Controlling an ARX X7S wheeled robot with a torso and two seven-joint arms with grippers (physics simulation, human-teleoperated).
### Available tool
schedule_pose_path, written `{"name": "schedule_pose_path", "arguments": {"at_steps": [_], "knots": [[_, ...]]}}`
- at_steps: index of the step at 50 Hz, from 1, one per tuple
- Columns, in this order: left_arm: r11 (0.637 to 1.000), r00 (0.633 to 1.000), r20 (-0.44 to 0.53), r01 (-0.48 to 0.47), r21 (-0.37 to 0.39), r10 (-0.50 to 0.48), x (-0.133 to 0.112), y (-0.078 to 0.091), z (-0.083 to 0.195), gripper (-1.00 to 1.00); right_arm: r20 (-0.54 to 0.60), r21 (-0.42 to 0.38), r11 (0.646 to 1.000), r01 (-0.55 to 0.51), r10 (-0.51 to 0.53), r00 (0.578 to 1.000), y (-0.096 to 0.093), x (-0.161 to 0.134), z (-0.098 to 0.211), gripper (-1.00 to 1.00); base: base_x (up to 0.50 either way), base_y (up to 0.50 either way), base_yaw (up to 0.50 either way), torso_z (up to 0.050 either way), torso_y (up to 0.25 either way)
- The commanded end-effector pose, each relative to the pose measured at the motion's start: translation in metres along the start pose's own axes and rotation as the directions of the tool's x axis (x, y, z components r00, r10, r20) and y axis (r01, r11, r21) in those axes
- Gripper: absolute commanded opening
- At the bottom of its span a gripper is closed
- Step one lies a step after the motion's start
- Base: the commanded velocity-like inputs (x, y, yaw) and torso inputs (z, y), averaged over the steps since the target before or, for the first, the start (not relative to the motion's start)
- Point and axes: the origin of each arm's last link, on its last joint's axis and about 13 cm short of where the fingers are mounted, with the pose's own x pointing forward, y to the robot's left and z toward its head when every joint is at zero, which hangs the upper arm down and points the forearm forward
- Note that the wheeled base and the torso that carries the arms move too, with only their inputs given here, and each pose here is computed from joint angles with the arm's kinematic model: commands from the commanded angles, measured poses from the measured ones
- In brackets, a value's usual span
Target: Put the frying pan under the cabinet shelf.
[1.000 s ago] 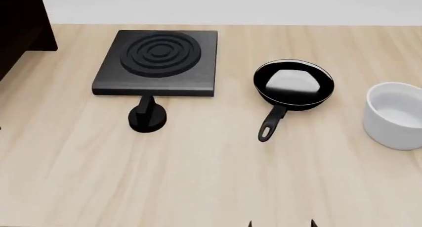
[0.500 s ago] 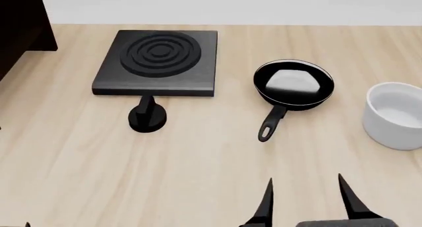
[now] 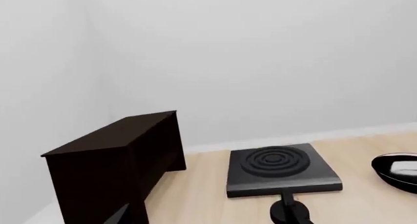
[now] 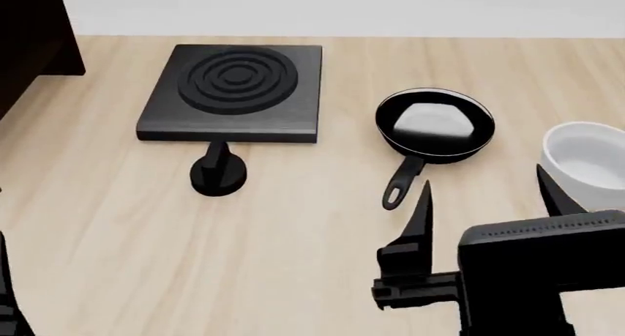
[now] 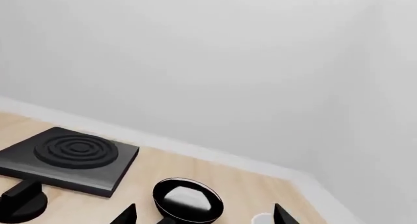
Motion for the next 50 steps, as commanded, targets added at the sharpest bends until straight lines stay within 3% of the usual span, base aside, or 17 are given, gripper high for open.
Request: {"name": "schedule_pose_path", "arguments": {"at_steps": [1, 9, 11, 21, 50], "knots": [[0.999, 0.999, 0.032, 0.001, 0.038, -0.002, 0.021, 0.005, 0.035, 1.00, 0.046, -0.069, 0.997, 0.044, -0.041, 0.998, -0.016, 0.026, 0.030, 1.00, 0.00, 0.00, 0.00, 0.000, 0.000], [0.999, 0.999, 0.049, 0.003, 0.054, -0.006, 0.037, 0.005, 0.056, 1.00, 0.059, -0.121, 0.989, 0.081, -0.074, 0.995, -0.032, 0.052, 0.062, 1.00, 0.00, 0.00, 0.00, 0.000, 0.000], [0.999, 0.999, 0.045, 0.003, 0.054, -0.005, 0.041, 0.004, 0.061, 1.00, 0.041, -0.087, 0.994, 0.062, -0.059, 0.997, -0.033, 0.056, 0.068, 1.00, 0.00, 0.00, 0.00, 0.000, 0.000], [0.998, 0.999, 0.044, 0.010, 0.064, -0.013, 0.052, 0.003, 0.080, 1.00, 0.047, -0.123, 0.988, 0.096, -0.091, 0.995, -0.045, 0.081, 0.090, 1.00, 0.00, 0.00, 0.00, 0.000, 0.000], [0.997, 0.995, 0.097, -0.017, 0.082, 0.009, 0.092, 0.012, 0.153, 1.00, 0.122, -0.150, 0.981, 0.125, -0.107, 0.987, -0.060, 0.098, 0.135, 1.00, 0.00, 0.00, 0.00, 0.000, 0.000]]}}
